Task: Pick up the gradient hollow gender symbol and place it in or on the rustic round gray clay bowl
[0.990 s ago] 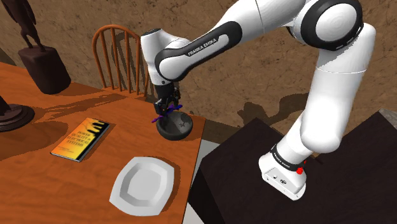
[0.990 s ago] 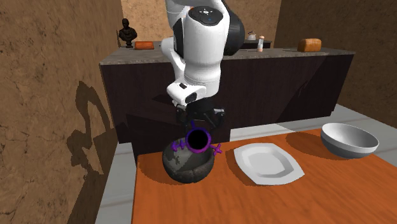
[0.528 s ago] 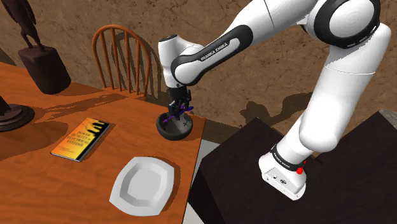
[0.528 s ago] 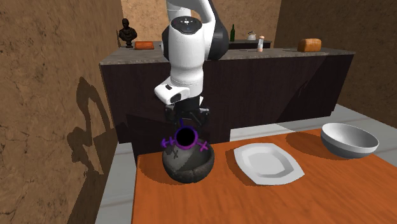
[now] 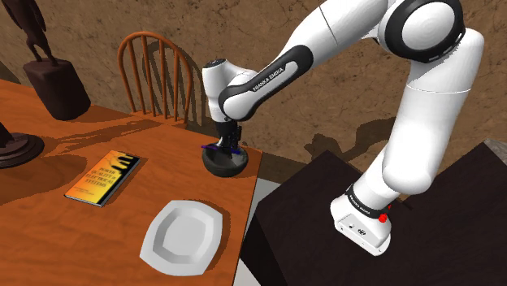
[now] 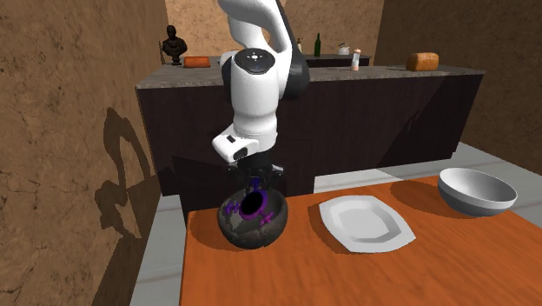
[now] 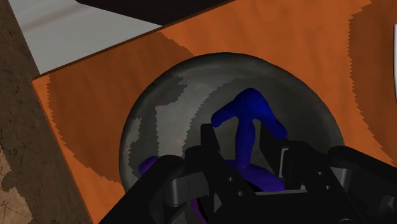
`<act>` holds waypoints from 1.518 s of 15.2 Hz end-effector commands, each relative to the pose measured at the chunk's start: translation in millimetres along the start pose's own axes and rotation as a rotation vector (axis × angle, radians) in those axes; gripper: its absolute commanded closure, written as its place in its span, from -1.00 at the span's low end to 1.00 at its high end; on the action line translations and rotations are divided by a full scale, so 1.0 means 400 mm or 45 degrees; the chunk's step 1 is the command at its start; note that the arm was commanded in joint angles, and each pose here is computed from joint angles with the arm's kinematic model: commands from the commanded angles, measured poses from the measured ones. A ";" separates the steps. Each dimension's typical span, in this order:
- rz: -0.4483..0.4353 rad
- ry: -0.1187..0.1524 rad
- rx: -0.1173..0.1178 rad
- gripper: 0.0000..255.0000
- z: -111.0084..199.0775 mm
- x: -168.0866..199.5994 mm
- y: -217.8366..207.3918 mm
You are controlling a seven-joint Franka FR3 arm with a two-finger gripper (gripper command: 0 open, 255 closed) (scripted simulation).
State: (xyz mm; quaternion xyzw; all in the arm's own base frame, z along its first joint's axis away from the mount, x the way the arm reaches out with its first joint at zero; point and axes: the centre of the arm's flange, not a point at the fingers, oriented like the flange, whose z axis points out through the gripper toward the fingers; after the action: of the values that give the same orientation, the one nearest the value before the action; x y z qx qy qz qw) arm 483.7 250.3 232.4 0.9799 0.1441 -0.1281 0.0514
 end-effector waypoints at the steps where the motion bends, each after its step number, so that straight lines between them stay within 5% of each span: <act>1: 0.000 0.000 0.000 1.00 0.028 0.007 -0.003; 10: 0.000 0.000 0.000 1.00 0.042 0.011 -0.004; 11: 0.000 0.000 0.000 -1.00 0.042 0.011 -0.003; 16: 0.000 0.000 0.000 -1.00 0.042 0.011 -0.004; 20: 0.000 0.000 0.000 -1.00 -0.083 0.011 -0.004; 23: 0.000 0.000 0.000 -1.00 -0.083 0.011 -0.004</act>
State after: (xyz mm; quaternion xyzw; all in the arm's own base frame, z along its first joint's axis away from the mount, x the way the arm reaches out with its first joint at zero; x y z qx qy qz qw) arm 495.2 257.3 261.8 0.9799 0.1442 -0.1279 0.0513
